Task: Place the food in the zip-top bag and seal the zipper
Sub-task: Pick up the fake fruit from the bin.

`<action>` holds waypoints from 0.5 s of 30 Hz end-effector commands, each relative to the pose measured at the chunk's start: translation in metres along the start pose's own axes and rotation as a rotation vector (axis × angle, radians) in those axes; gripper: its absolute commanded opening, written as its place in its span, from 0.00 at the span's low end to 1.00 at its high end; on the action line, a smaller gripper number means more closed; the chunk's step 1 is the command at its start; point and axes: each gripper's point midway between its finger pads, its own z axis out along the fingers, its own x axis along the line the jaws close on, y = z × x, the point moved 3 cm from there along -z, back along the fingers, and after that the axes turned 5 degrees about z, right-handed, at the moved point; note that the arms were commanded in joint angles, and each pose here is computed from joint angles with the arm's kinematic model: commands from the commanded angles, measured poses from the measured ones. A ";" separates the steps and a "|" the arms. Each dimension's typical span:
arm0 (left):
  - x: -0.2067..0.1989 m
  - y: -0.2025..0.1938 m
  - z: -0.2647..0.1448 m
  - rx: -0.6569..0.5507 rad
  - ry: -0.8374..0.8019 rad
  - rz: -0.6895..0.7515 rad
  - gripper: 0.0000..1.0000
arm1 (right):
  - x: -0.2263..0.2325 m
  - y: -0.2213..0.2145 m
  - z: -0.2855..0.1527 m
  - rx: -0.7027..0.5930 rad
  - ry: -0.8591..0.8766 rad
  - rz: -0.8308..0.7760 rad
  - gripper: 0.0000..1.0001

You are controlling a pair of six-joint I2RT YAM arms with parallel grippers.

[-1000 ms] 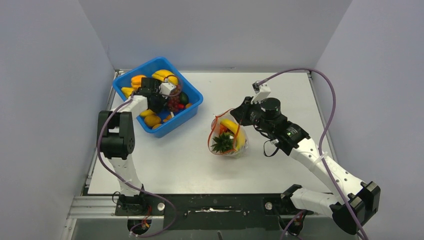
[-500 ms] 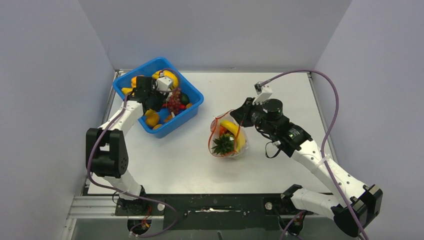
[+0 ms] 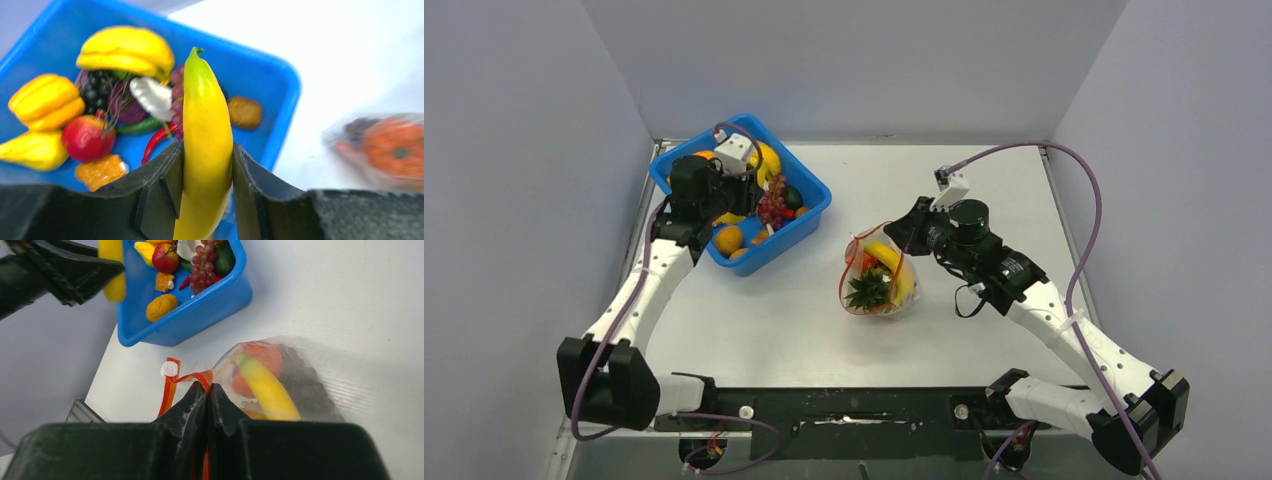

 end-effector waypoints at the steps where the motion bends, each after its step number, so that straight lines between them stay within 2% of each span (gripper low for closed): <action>1: -0.029 0.071 -0.038 -0.327 -0.131 -0.144 0.23 | 0.023 0.023 -0.009 -0.100 0.098 0.029 0.00; 7: -0.074 0.107 -0.094 -0.603 -0.304 -0.282 0.22 | 0.028 0.026 -0.007 -0.104 0.111 0.039 0.00; 15: -0.126 0.114 -0.132 -0.705 -0.504 -0.424 0.22 | 0.031 0.024 -0.008 -0.109 0.126 0.060 0.00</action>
